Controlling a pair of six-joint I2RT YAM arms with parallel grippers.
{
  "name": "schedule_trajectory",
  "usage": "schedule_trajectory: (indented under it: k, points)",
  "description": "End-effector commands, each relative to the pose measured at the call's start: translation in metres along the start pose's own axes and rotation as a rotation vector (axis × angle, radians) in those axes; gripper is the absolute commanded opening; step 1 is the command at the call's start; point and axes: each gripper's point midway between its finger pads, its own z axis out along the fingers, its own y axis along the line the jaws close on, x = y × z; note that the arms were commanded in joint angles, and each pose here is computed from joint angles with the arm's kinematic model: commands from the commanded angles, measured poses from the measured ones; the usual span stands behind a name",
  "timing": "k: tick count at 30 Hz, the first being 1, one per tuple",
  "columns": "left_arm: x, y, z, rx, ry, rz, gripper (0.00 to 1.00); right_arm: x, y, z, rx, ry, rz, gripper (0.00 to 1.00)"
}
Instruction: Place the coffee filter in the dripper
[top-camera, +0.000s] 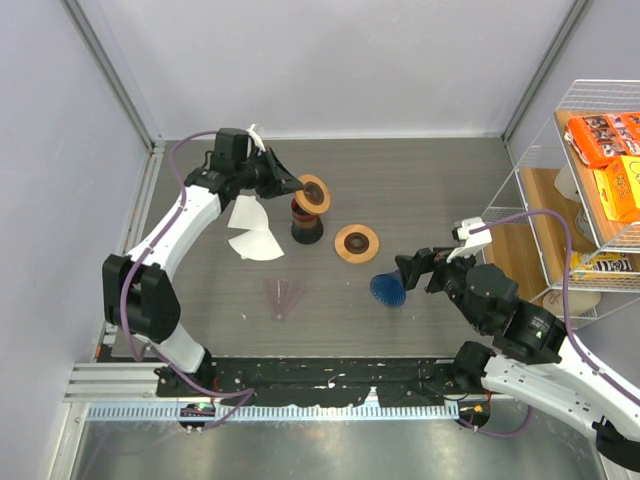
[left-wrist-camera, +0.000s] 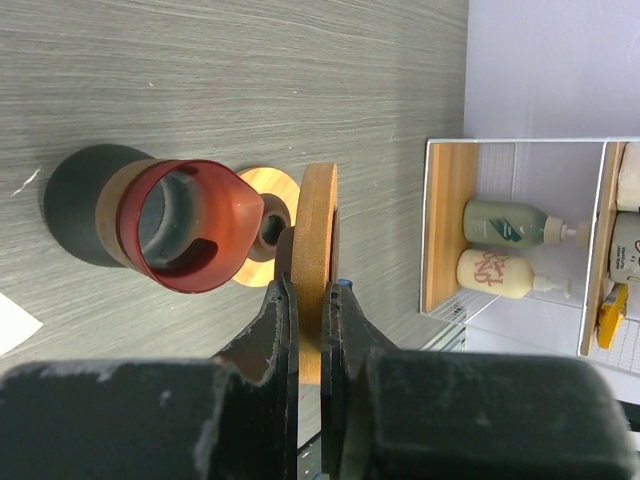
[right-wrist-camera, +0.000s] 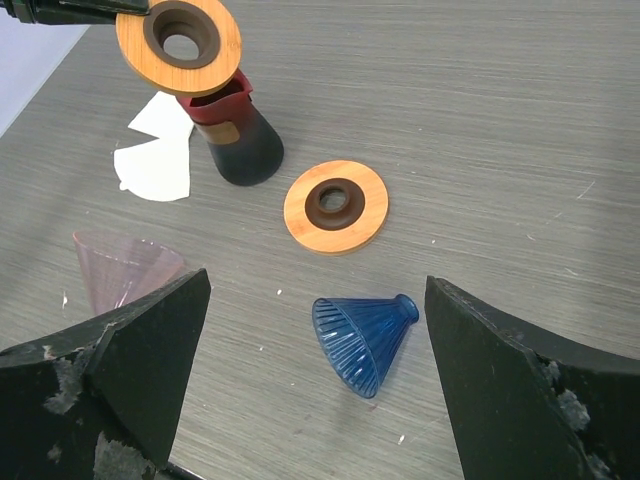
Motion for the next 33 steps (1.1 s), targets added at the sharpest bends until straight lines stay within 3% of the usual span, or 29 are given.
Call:
schedule_trajectory:
  k: [1, 14, 22, 33]
  points:
    - [-0.017, -0.011, -0.005, 0.052, -0.031, 0.046, 0.0, -0.009, -0.002, 0.001, 0.014, -0.045, 0.006, 0.95]
    - [-0.016, 0.015, 0.018, 0.009, 0.052, 0.013, 0.04, -0.009, -0.005, 0.002, 0.037, -0.041, 0.02, 0.95]
    - [-0.003, 0.034, 0.025, -0.024, 0.096, -0.016, 0.24, -0.011, -0.003, -0.001, 0.028, -0.036, 0.045, 0.95]
    - [0.004, 0.047, 0.023, -0.072, 0.121, -0.011, 0.34, -0.008, -0.001, -0.002, 0.022, -0.018, 0.071, 0.95]
